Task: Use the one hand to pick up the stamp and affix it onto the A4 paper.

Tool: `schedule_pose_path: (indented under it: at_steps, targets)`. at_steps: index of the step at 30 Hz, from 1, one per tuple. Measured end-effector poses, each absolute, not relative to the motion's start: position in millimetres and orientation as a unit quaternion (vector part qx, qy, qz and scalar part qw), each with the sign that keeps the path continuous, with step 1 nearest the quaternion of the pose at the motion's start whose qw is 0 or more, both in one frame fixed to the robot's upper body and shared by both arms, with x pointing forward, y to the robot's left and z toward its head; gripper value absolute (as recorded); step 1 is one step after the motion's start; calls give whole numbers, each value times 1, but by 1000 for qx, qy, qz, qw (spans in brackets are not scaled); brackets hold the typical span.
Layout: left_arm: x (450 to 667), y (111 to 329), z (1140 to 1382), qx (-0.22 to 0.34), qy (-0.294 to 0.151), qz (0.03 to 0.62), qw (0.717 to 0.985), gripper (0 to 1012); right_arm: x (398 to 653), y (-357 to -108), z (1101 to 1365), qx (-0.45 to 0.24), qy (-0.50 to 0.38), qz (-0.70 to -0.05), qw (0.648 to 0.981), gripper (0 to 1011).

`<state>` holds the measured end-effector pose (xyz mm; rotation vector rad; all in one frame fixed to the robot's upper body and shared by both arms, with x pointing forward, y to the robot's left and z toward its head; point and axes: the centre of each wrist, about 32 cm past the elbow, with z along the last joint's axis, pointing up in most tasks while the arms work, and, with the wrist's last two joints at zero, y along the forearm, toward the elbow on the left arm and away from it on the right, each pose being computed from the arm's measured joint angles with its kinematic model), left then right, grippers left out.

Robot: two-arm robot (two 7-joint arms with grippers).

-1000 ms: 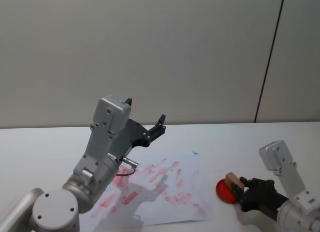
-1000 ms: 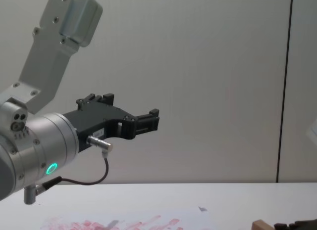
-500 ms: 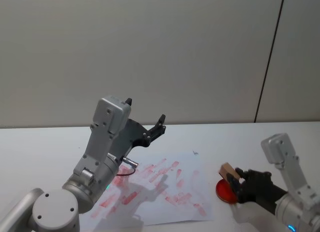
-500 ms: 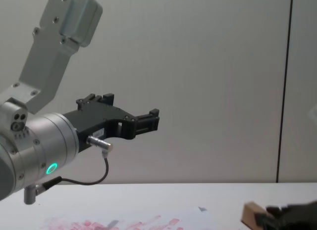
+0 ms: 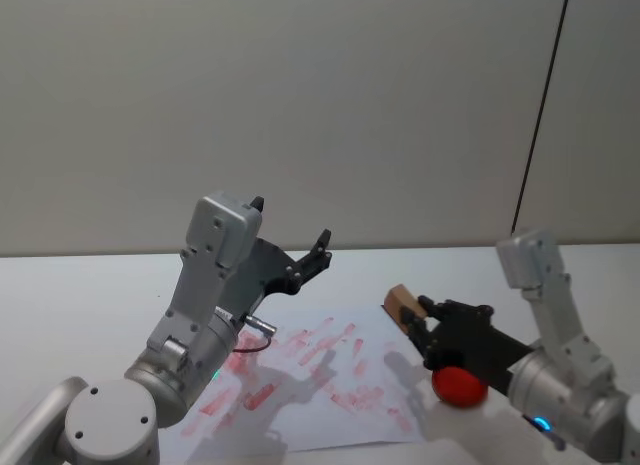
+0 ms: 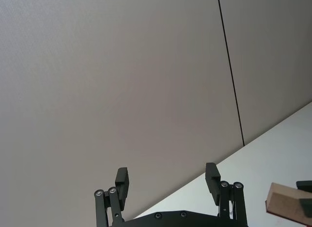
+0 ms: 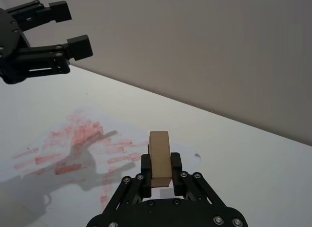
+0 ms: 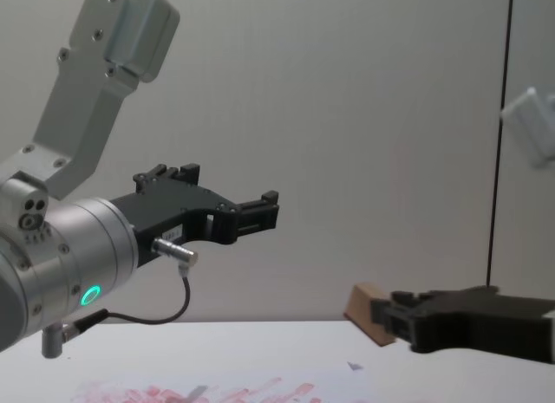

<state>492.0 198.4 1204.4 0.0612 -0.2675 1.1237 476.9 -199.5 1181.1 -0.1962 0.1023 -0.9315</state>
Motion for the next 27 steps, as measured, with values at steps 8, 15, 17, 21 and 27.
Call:
schedule_pose_path:
  at_steps: [8,15,17,21,27]
  targets:
    - [492,198,1204,29,-126,531,837,1001,485,-185,1179,-110,64,-432,893,224]
    - [492,198,1204,29,-126,531,837,1002,490,-176,1168,-153,74,-423,890,224]
    - [492,198,1204,29,-126,531,837,1001,492,-173,1164,-167,75,-421,888,224]
    - [492,198,1204,29,-126,531,837,1002,494,-168,1157,-189,78,-417,886,224]
    - [492,198,1204,29,-126,531,837,1001,496,-160,1146,-220,80,-411,881,224]
